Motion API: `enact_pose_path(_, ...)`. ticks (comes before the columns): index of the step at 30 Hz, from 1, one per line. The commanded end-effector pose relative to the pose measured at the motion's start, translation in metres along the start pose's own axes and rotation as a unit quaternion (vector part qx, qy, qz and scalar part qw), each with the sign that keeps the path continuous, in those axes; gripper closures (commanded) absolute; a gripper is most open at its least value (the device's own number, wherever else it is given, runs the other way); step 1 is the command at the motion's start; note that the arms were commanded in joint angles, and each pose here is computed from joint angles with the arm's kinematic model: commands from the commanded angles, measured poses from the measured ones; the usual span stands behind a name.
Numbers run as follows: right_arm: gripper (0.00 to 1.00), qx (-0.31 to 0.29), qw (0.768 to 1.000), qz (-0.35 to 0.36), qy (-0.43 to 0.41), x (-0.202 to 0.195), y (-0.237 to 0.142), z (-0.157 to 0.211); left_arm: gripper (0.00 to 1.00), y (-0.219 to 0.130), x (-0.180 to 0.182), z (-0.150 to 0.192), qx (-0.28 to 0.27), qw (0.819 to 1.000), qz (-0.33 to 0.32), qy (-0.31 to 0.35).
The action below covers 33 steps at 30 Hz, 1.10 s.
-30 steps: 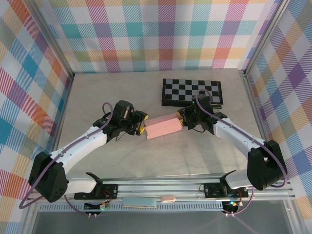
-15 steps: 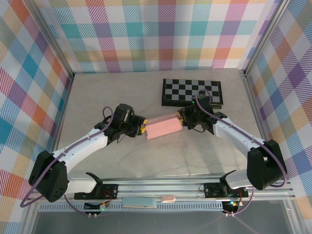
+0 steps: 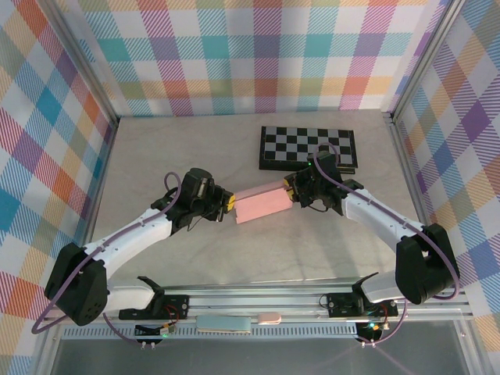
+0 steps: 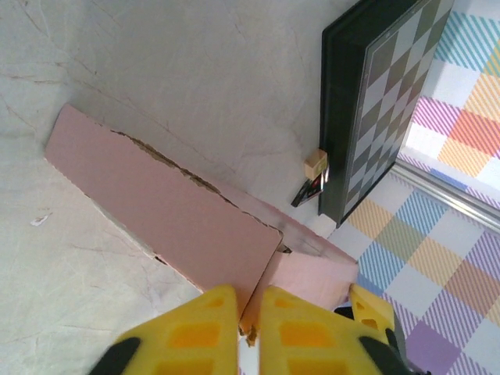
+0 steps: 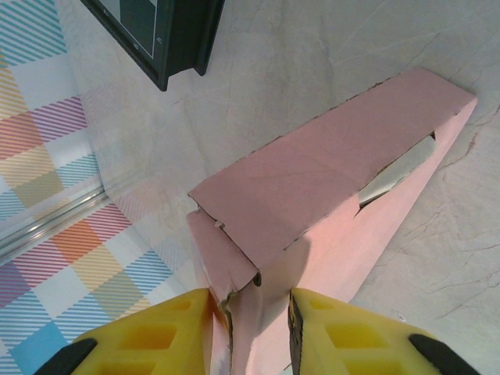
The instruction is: Fold the paper box
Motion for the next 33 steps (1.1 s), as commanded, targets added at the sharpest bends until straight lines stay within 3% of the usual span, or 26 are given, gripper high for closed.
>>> enact_pose_path(1, 0.69, 0.004, 0.998, 0.059, 0.006, -0.021, 0.004, -0.002, 0.94, 0.003, 0.017, -0.002, 0.005, 0.999, -0.031, -0.007)
enact_pose_path(11, 0.49, 0.004, 0.996, 0.054, -0.077, 0.003, -0.025, -0.011, 0.97, 0.008, 0.024, 0.001, 0.020, 0.998, -0.059, 0.016)
enact_pose_path(14, 0.49, 0.002, 0.994, 0.034, -0.108, 0.010, -0.035, -0.016, 0.98, 0.009, 0.023, 0.002, 0.023, 0.998, -0.056, 0.020)
enact_pose_path(20, 0.58, 0.021, 0.994, 0.019, -0.105, 0.008, -0.025, -0.019, 0.97, 0.011, 0.018, 0.004, 0.029, 0.998, -0.053, 0.028)
enact_pose_path(26, 0.52, 0.012, 0.990, -0.027, -0.136, 0.030, -0.027, -0.022, 0.97, 0.010, 0.014, 0.005, 0.031, 0.998, -0.048, 0.036)
enact_pose_path(33, 0.45, 0.034, 0.987, -0.024, -0.157, 0.047, -0.008, -0.029, 0.98, 0.010, 0.010, 0.006, 0.033, 0.997, -0.047, 0.044)
Point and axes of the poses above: each hand's point on the last joint's axis, 136 mm out from that joint toward the fingers, its own y axis out along the fingers, its own x axis along the line the jaws close on, z = x × y, the point moved 10 cm from there along -y, back along the fingers, and after that the axes turned 1 degree about y, right-handed, at the moved point
